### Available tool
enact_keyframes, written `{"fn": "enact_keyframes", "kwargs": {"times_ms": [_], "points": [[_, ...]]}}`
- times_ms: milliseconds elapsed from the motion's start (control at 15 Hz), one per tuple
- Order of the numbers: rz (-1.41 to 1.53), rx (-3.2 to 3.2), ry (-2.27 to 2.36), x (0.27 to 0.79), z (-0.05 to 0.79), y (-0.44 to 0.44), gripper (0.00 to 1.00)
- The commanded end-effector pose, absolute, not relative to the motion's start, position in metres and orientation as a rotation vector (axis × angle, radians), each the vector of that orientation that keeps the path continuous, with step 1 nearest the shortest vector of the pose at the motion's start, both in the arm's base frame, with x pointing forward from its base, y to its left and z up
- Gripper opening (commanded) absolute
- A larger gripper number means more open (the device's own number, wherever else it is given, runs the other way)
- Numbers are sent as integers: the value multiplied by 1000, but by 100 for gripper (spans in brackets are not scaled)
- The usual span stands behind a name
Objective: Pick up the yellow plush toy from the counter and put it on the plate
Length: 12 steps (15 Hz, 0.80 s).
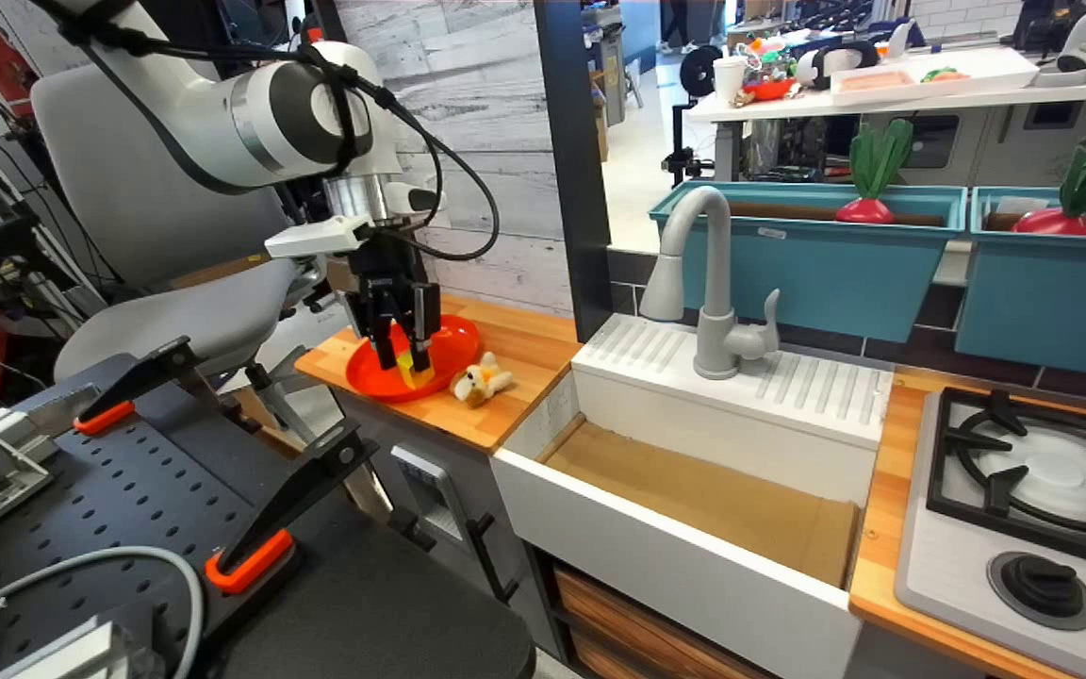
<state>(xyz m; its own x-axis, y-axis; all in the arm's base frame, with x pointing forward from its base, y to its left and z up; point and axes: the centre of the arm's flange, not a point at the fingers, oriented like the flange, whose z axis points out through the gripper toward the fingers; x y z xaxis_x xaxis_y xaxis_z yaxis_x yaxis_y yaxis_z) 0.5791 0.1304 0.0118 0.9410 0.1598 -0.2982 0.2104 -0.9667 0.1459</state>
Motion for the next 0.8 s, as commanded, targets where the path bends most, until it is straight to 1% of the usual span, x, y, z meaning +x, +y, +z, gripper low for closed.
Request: {"fn": "enact_keyframes", "kwargs": {"times_ms": [0,67,133,333,533,600,733], "points": [[-442,2898,297,587,15,130,93],[-436,2906,287,586,19,131,99],[-441,2909,278,584,28,135,100],[-418,2927,291,574,58,148,100],[-478,2928,356,558,84,157,100],[-427,2940,320,577,56,156,100],[-450,2938,333,570,71,161,100]]}}
